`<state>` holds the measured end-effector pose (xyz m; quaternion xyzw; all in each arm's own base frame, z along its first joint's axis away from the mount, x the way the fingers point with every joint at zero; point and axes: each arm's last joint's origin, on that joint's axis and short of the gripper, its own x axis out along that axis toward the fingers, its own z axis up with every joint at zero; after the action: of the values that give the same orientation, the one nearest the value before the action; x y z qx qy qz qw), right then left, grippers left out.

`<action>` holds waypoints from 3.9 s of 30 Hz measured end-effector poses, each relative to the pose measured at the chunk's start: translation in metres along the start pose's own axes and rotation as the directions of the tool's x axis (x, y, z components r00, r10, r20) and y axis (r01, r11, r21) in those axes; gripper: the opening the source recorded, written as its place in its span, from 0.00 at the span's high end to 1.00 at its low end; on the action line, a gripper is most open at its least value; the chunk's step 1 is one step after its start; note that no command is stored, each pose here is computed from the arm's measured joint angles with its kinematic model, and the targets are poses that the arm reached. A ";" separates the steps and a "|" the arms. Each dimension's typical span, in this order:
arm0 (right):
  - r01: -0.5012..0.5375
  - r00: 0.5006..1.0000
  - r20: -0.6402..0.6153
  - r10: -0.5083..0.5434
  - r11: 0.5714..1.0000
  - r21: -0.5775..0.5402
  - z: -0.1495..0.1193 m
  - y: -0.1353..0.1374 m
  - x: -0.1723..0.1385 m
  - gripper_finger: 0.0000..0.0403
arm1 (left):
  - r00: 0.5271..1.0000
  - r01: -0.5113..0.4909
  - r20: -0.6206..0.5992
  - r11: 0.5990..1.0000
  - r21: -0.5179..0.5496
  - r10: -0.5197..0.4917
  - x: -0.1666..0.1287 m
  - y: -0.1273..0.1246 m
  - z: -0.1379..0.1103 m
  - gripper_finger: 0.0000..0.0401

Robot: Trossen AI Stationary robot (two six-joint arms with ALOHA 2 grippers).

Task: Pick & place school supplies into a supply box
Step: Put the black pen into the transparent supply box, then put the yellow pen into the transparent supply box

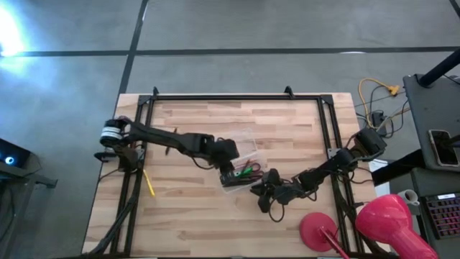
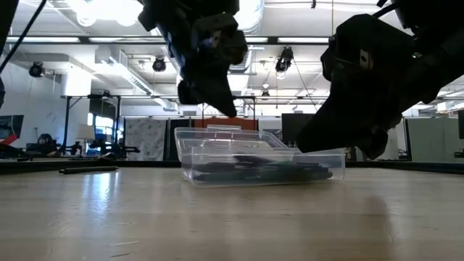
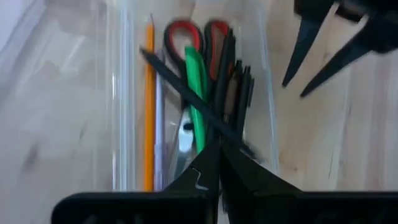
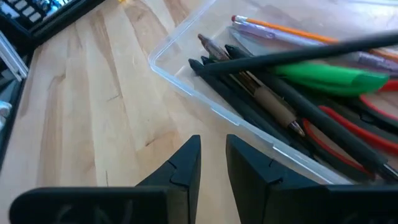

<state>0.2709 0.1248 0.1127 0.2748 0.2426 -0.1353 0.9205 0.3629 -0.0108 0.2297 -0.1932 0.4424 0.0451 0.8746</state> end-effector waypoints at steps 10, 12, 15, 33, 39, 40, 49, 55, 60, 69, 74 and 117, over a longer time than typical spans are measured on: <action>-0.004 1.000 0.004 0.005 0.996 -0.084 0.000 0.000 0.000 0.83 | 0.932 -0.363 -0.017 0.932 0.015 0.363 -0.071 0.010 -0.007 1.00; -0.005 1.000 0.004 0.005 0.997 -0.083 0.000 0.000 0.000 0.83 | 0.892 -0.449 -0.070 0.893 -0.012 0.447 -0.084 0.021 -0.019 0.99; -0.008 1.000 0.007 0.008 0.997 -0.080 0.001 0.001 0.000 0.83 | 0.862 -0.498 -0.139 0.865 -0.054 0.488 -0.088 0.035 -0.041 0.93; -0.009 1.000 0.009 0.010 0.997 -0.076 0.001 0.001 0.000 0.83 | 0.692 -0.720 -0.422 0.514 -0.467 0.586 -0.074 0.131 -0.151 0.50; -0.012 1.000 0.011 0.013 0.997 -0.074 0.002 0.002 0.000 0.83 | 0.709 -0.703 -0.402 0.546 -0.455 0.579 -0.065 0.150 -0.164 0.51; -0.012 1.000 0.011 0.013 0.997 -0.075 0.002 0.002 0.000 0.83 | 0.716 -0.697 -0.400 0.546 -0.465 0.573 -0.063 0.153 -0.167 0.53; -0.012 1.000 0.011 0.013 0.997 -0.074 0.002 0.002 0.000 0.83 | 0.772 -0.636 -0.388 0.616 -0.466 0.503 -0.056 0.167 -0.181 0.83; -0.011 1.000 0.011 0.012 0.997 -0.075 0.002 0.002 0.000 0.83 | 0.822 -0.563 -0.365 0.715 -0.414 0.436 -0.055 0.165 -0.176 0.97; -0.012 1.000 0.011 0.012 0.997 -0.075 0.002 0.002 0.000 0.83 | 0.940 -0.339 -0.180 0.767 -0.544 0.288 -0.064 0.155 -0.152 0.97; -0.016 1.000 0.015 0.017 0.997 -0.072 0.002 0.003 0.000 0.83 | 0.778 0.107 0.593 0.885 -0.453 0.209 -0.150 0.121 -0.074 0.97; -0.016 1.000 0.015 0.017 0.997 -0.071 0.002 0.003 0.000 0.83 | 0.733 0.119 0.676 0.964 -0.239 0.077 -0.161 0.087 -0.041 0.97; -0.015 1.000 0.014 0.017 0.997 -0.072 0.002 0.003 0.000 0.83 | 0.916 -0.059 -0.345 0.920 0.388 0.204 -0.046 -0.032 -0.003 0.69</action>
<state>0.2727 0.1257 0.1152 0.2426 0.2382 -0.1213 0.9326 0.3401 -0.0369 0.2739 0.0005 0.6153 -0.0173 0.7881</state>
